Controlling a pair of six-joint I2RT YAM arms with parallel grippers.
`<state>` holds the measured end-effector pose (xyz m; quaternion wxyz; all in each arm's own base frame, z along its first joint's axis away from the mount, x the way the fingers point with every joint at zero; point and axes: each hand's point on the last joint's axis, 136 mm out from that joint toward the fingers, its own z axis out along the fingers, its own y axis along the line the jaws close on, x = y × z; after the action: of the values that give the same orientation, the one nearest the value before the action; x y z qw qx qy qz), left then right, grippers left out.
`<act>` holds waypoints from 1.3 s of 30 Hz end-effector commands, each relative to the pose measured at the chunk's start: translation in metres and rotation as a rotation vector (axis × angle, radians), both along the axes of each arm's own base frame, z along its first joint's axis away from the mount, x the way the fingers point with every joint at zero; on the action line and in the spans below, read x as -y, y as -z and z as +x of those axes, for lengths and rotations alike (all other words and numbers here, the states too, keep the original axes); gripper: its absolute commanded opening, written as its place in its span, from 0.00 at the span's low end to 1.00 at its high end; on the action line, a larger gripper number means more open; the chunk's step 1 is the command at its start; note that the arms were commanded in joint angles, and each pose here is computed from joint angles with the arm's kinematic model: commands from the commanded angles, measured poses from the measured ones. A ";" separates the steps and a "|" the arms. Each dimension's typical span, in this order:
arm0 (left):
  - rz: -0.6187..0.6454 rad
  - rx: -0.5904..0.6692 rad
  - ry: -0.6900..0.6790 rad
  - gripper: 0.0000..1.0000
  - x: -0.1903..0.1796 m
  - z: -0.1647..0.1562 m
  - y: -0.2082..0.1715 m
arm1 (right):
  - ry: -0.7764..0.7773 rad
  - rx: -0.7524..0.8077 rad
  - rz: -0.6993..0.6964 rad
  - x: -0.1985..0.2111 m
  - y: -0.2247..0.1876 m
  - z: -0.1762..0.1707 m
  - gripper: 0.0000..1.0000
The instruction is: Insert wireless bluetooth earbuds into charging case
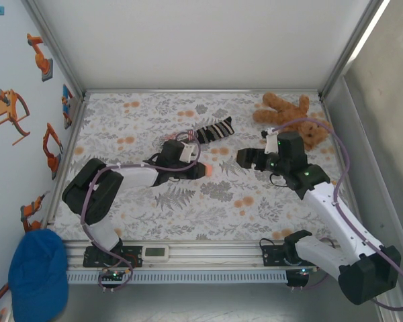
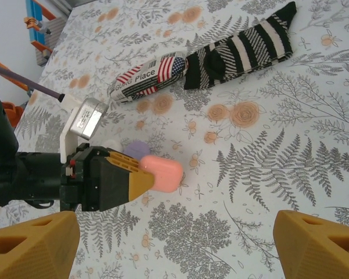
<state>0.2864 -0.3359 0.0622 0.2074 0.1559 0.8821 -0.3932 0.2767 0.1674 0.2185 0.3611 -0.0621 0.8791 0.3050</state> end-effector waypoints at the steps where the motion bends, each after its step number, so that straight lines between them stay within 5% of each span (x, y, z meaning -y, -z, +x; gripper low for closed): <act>1: 0.005 -0.024 -0.013 0.13 0.003 0.004 0.002 | 0.002 -0.003 0.021 0.005 0.000 -0.002 0.85; 13: 0.033 -0.020 -0.038 0.44 -0.003 0.009 0.004 | 0.043 -0.037 0.019 0.023 0.015 0.004 0.85; 21: 0.057 0.135 -0.061 0.59 -0.022 0.013 -0.052 | 0.135 0.003 -0.050 0.059 0.007 0.019 0.86; 29: 0.157 0.385 -0.240 0.83 -0.096 0.022 -0.118 | 0.407 0.102 -0.255 0.134 0.019 0.039 0.96; 39: 0.306 0.534 -0.554 0.96 -0.202 0.035 -0.139 | 0.568 0.337 -0.393 0.180 0.034 0.052 1.00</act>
<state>0.3187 -0.1673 0.2071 0.4843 0.0599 0.8492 -0.2019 0.3143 0.0036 0.1657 0.4827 0.0769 0.8707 0.0555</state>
